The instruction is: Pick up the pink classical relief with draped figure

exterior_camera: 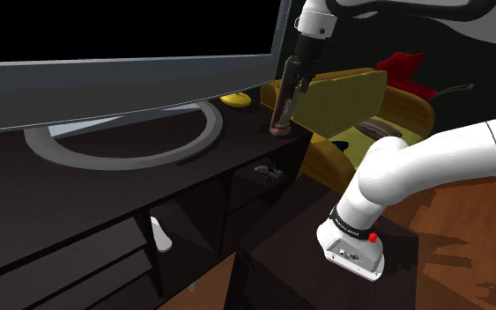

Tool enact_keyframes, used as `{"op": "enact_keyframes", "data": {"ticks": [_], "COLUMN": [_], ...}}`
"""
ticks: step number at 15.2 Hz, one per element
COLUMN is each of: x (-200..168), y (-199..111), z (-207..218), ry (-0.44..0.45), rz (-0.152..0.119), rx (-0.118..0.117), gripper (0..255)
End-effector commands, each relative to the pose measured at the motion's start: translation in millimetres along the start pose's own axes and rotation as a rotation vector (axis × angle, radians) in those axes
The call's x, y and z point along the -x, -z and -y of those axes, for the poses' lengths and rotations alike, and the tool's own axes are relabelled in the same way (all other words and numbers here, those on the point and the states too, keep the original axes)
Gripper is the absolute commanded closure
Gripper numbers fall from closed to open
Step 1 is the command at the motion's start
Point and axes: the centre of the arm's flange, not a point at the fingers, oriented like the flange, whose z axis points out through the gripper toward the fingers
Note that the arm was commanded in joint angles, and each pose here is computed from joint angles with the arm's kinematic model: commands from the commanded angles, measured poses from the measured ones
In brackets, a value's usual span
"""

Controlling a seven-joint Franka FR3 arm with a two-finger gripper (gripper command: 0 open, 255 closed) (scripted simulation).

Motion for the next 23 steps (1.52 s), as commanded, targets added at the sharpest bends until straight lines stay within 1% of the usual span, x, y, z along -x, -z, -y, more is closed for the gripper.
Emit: {"op": "enact_keyframes", "data": {"ticks": [1,8,14,21,23], "x": [0.0,-50.2,-84.5,-84.1,-84.0], "y": [0.0,34.4,56.6,19.7,16.6], "z": [0.0,-85.8,-165.0,-164.3,-164.2], "ry": [0.0,-0.139,-0.256,-0.256,-0.256], "rz": [0.0,0.064,0.118,0.118,0.118], "rx": [0.0,-0.067,-0.123,-0.123,-0.123], "gripper": [0,0,0,0,0]}}
